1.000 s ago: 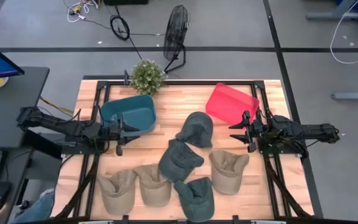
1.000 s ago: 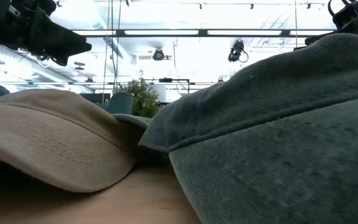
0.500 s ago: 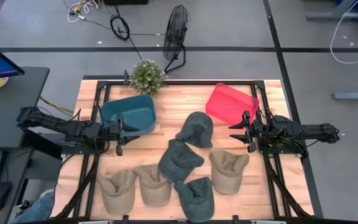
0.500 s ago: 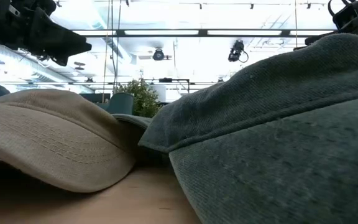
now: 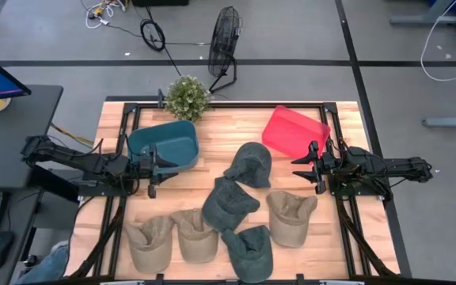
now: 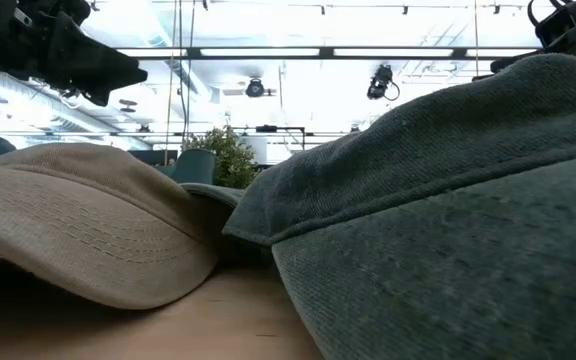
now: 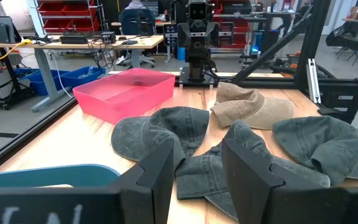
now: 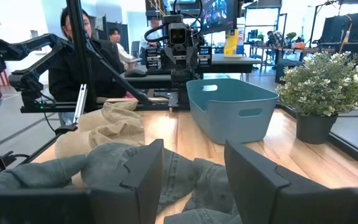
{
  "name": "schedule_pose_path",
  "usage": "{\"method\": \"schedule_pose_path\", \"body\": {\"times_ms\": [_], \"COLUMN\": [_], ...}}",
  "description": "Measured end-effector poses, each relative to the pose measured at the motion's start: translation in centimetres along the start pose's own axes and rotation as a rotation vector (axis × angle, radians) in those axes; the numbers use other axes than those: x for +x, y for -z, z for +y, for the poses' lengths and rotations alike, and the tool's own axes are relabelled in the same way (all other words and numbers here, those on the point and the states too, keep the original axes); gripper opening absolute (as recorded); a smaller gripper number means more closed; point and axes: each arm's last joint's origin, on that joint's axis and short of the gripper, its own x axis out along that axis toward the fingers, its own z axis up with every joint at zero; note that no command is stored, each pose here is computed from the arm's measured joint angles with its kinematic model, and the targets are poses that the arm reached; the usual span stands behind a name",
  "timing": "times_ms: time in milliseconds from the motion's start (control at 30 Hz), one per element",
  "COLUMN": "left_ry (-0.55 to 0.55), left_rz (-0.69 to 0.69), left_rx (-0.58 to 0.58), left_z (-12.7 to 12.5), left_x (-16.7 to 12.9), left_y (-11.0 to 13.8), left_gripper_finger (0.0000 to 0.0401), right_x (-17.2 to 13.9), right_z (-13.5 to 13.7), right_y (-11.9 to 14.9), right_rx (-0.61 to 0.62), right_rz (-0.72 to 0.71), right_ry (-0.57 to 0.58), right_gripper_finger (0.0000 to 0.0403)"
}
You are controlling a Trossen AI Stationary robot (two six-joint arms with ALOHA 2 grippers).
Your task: Pick & Place hat
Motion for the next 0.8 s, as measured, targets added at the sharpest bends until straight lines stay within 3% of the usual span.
{"method": "schedule_pose_path", "body": {"times_ms": [633, 800], "left_ry": [0.0, -0.003], "left_rz": [-0.007, -0.039], "left_rx": [-0.005, -0.074], "left_z": [0.0, 0.07], "left_x": [0.0, 0.02], "left_y": [-0.07, -0.47], "left_gripper_finger": [0.0138, 0.0138], "right_x": [0.0, -0.01], "right_z": [0.0, 0.01], "right_y": [-0.01, -0.51], "right_rx": [0.0, -0.009], "right_rz": [-0.001, -0.053], "right_ry": [0.0, -0.001], "right_gripper_finger": [0.0173, 0.0173]}}
